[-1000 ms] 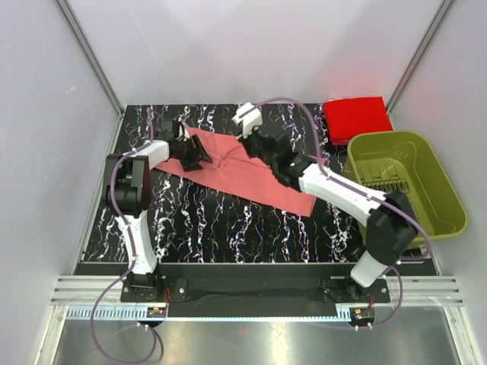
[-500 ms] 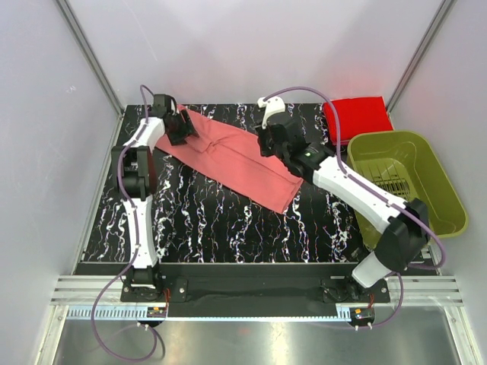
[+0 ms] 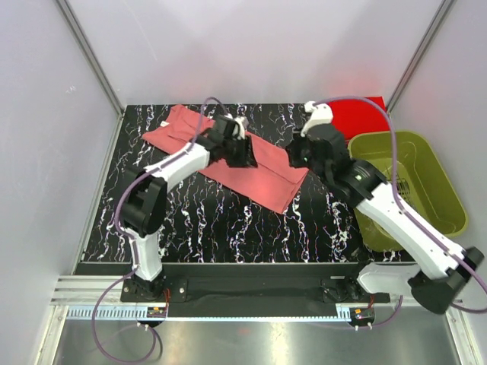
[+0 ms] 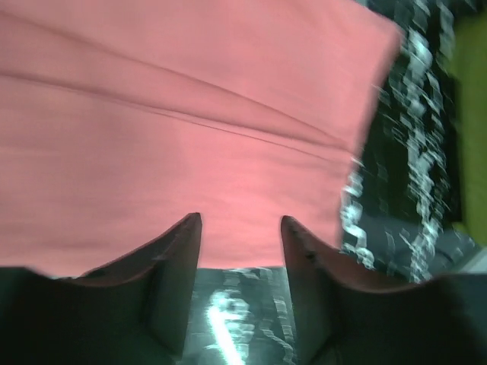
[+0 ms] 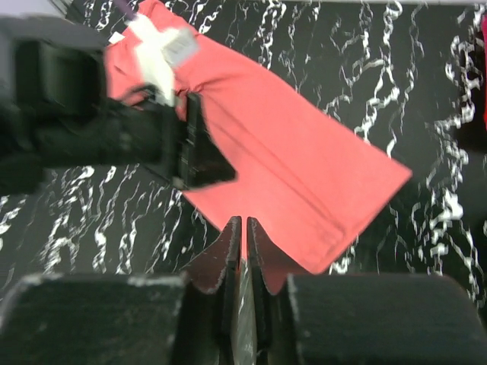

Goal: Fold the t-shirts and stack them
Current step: Fold the tshirt

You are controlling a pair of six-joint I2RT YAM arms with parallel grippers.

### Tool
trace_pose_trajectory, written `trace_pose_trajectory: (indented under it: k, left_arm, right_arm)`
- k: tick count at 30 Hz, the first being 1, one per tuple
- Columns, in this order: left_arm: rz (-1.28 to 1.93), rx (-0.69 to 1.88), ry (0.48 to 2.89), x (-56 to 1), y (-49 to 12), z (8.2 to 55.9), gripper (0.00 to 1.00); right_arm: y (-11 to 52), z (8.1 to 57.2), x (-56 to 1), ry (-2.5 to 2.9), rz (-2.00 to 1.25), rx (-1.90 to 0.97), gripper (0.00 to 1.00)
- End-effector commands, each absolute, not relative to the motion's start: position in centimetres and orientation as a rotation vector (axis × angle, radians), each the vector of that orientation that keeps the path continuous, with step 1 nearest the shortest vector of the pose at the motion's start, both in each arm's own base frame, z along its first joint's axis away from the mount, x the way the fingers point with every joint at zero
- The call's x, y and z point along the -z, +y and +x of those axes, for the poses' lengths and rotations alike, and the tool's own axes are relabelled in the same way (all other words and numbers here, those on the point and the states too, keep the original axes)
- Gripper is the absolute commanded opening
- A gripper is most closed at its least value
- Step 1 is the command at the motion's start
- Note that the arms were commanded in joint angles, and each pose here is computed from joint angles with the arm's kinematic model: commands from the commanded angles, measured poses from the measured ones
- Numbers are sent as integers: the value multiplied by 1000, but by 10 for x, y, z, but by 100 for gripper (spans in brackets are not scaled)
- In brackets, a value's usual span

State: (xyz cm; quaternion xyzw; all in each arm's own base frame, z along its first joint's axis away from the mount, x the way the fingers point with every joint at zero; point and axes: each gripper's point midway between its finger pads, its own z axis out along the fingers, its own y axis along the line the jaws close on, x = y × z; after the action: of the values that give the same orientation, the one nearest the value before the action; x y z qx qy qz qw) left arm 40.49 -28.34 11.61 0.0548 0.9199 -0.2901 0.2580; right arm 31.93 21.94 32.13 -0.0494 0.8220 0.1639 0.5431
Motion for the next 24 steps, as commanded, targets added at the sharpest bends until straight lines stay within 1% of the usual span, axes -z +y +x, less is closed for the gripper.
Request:
trace_pose_trajectory:
  k: [1, 2, 3, 4, 6, 7, 9, 14, 16, 17, 19, 20, 21, 22, 23, 24]
  left_arm:
    - [135, 818, 2449, -119, -302, 399, 42]
    - [173, 853, 2459, -114, -317, 389, 39]
    - [183, 863, 2476, -106, -324, 383, 33]
    - [186, 858, 2515, -89, -330, 379, 30]
    - [231, 872, 2546, -74, -348, 367, 23]
    - [247, 871, 2584, -58, -357, 360, 22]
    - [259, 868, 2620, -46, -363, 353, 19]
    - [193, 662, 2749, -10, -338, 332, 22]
    - [159, 611, 2760, -8, -326, 325, 23]
    - [148, 570, 2800, 3, -314, 312, 23]
    - [126, 530, 2797, -2, -302, 303, 23]
    - [123, 493, 2826, 6, -289, 288, 23]
    - [115, 494, 2805, -6, -285, 283, 23]
    - [104, 421, 2841, 3, -267, 267, 24]
    - [91, 400, 2840, 1, -258, 260, 24]
    - [71, 419, 2808, -13, -253, 255, 24]
  right_arm:
    - [199, 286, -339, 1952, -43, -469, 11]
    - [195, 280, -342, 1948, -32, -481, 8]
    - [191, 275, -342, 1951, -32, -487, 6]
    - [183, 266, -348, 1929, -24, -500, 4]
    - [175, 258, -351, 1910, -3, -512, 0]
    - [170, 252, -353, 1889, 6, -527, 0]
    - [166, 248, -353, 1882, 4, -529, 0]
    - [164, 242, -352, 1902, -37, -515, 0]
    - [165, 240, -351, 1917, -54, -521, 1]
    - [165, 239, -349, 1924, -65, -517, 2]
    - [167, 237, -342, 1946, -81, -517, 4]
    - [166, 237, -340, 1954, -85, -504, 5]
    - [167, 237, -337, 1967, -93, -504, 5]
    - [168, 239, -335, 1977, -99, -494, 7]
    - [169, 238, -332, 1995, -110, -488, 8]
    - [173, 241, -330, 2011, -122, -484, 9]
